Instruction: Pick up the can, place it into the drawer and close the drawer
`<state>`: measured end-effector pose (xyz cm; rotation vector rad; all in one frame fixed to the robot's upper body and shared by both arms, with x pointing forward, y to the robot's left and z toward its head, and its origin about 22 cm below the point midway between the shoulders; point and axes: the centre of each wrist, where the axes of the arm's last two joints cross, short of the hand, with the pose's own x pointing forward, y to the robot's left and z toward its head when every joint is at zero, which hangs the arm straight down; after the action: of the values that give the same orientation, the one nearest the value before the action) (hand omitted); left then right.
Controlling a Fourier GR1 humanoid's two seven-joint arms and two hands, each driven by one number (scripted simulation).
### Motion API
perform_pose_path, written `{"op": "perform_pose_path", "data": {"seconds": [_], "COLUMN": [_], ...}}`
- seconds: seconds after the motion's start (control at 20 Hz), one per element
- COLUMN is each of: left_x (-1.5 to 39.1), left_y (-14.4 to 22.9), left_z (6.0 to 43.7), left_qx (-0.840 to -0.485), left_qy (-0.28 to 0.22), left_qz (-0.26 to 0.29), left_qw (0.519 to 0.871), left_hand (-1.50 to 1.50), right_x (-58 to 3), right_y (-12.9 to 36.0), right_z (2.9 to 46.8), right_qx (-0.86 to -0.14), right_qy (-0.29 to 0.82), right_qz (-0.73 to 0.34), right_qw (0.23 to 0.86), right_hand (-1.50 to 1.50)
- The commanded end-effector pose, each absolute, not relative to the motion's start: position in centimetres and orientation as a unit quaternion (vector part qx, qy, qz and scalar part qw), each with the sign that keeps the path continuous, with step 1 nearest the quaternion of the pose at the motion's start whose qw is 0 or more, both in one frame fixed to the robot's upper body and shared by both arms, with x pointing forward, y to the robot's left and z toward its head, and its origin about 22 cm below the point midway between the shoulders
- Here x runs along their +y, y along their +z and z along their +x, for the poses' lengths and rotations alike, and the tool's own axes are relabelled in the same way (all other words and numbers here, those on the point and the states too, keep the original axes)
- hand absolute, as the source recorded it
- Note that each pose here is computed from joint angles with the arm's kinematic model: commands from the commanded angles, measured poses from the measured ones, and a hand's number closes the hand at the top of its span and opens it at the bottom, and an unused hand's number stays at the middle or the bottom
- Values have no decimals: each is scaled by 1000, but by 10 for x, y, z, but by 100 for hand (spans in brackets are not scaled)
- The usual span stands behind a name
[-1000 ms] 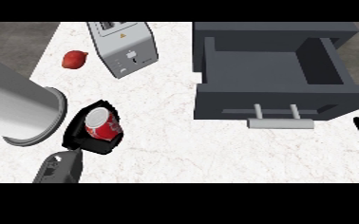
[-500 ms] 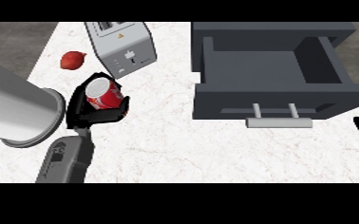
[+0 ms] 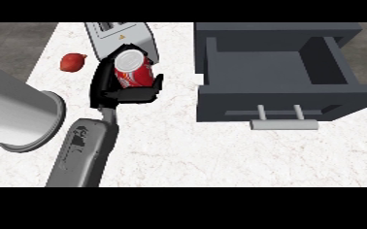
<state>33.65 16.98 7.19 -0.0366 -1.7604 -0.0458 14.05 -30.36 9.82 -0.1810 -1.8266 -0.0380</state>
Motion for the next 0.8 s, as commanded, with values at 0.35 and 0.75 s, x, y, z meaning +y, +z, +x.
{"op": "perform_pose_path", "data": {"seconds": [0.35,0.75], "left_x": [86,35], "left_y": [155,209], "left_z": [348,380], "left_qx": [-783,-789], "left_qy": [-58,-74], "left_qz": [-26,-14], "left_qw": [619,610], "left_hand": [150,150], "right_x": [-303,-314], "right_y": [86,108], "right_z": [145,142], "right_qx": [-795,-792], "right_qy": [-21,-12], "right_qz": [-80,-84], "right_qw": [600,604], "right_hand": [-150,-150]}}
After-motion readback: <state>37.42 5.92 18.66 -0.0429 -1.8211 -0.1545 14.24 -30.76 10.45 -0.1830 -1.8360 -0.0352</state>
